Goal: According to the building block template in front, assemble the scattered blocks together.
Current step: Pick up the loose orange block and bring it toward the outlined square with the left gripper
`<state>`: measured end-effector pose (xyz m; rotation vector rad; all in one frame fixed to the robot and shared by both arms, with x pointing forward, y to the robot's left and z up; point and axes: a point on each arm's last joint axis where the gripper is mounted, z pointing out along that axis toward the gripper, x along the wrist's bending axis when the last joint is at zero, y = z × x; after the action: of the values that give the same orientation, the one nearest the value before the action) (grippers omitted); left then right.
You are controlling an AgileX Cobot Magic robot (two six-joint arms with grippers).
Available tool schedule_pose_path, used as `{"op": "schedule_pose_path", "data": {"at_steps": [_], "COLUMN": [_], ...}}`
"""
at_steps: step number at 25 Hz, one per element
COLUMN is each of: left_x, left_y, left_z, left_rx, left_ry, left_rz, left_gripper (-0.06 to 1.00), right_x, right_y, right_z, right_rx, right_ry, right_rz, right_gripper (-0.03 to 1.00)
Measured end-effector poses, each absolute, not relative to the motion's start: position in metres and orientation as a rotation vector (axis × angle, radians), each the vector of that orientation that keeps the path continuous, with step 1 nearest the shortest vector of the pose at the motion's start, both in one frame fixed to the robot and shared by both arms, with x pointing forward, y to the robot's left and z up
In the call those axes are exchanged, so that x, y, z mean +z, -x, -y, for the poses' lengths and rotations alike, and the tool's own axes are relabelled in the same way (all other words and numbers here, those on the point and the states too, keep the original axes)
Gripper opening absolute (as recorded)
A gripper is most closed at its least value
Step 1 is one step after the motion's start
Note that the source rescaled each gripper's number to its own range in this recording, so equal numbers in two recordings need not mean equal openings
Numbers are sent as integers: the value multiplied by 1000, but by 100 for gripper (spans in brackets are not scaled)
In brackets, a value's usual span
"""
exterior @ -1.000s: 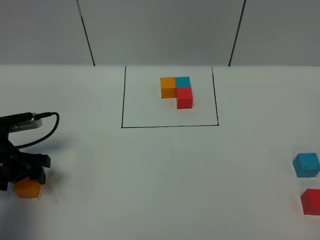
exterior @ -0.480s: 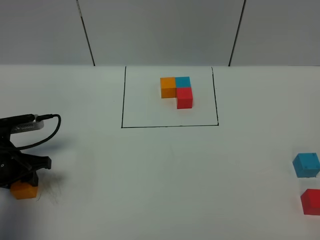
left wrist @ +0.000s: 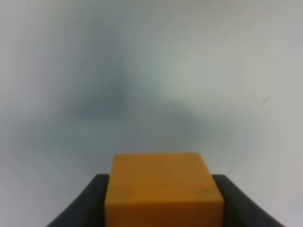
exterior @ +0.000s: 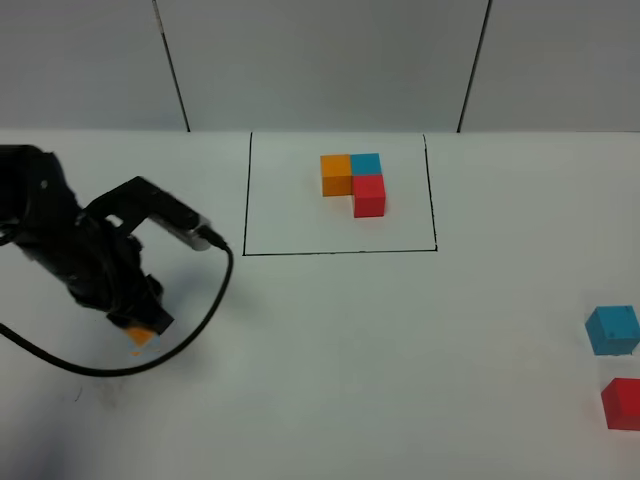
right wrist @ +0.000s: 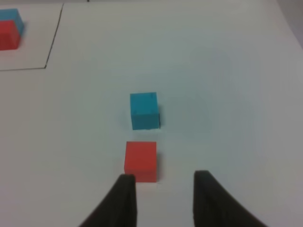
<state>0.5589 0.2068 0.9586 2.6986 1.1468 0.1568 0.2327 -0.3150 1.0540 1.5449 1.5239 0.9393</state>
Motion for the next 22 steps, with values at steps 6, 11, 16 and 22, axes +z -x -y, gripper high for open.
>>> {"op": "schedule_pose_path", "data": {"at_steps": [6,11,16,22], "left_x": [979,980,973,958], "left_y": [-571,-583,-592,-594], "left_z": [-139,-93,-54,-21], "left_rx": [156,155,163,145], "left_ry": [-2835,-2950,-2988,-3009], "left_rz": [-687,-419,-268,-116], "left_gripper": [2,2,2,2], "right_x": [1054,1054,1054,1054], "right_y": [-233,-233,-233,-233], "right_z": [315,315,315,315], "right_rx": [939,939,939,939], "right_ry": [-1545,-1545,-1545,-1545], "right_rz": [-1524,-1524,-1524,-1524], "right_gripper": [0,0,0,0]}}
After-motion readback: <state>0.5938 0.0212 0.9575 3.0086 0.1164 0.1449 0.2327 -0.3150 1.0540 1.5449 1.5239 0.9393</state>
